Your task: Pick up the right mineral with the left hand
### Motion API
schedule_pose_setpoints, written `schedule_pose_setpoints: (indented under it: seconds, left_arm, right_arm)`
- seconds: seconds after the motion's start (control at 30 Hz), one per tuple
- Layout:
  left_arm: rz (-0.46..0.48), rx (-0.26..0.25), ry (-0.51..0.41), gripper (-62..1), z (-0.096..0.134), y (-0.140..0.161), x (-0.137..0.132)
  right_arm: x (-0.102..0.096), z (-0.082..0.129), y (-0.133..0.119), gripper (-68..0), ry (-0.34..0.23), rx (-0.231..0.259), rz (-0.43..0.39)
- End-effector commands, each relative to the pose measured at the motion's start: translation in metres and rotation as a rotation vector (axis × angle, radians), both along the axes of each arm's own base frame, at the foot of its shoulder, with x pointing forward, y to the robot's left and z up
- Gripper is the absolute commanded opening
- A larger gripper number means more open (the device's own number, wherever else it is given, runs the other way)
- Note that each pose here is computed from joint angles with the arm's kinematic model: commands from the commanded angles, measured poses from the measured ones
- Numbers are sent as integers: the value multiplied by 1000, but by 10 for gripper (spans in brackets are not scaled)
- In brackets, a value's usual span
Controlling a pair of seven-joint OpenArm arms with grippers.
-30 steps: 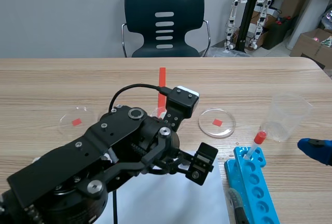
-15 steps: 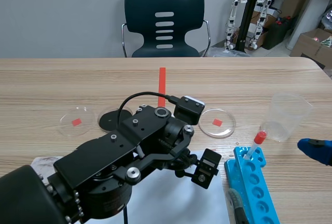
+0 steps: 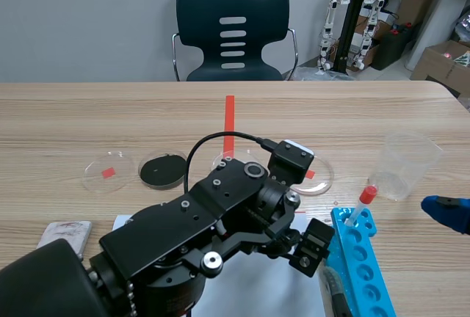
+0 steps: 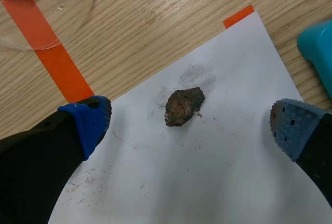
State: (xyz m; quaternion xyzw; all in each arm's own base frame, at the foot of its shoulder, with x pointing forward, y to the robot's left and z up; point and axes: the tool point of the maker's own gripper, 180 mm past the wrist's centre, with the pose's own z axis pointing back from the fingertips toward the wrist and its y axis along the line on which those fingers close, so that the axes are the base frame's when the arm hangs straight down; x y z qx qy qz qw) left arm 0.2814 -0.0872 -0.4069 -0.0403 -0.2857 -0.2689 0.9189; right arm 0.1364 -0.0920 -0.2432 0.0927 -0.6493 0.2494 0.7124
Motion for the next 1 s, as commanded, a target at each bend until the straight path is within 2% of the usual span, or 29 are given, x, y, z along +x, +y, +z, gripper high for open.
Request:
schedule_pose_setpoints:
  seconds: [0.0,0.17,0.4,0.73,0.87,0.97]
  left_arm:
    - [-4,-20,-33,14,11,-7,9]
    - [-2,-13,-31,14,10,-7,12]
    - [9,10,9,14,-2,-4,14]
    - [9,7,6,14,-3,-4,15]
    - [10,1,12,-138,-3,-5,13]
    - [10,1,12,-214,-3,-5,13]
  right_arm:
    - [4,10,0,-20,-35,12,-3]
    - [4,10,0,-20,-35,12,-2]
    - [4,10,0,-20,-35,12,-3]
    - [4,10,0,-20,-35,12,-2]
    - [4,10,0,-20,-35,12,-3]
    - [4,10,0,-20,-35,12,-3]
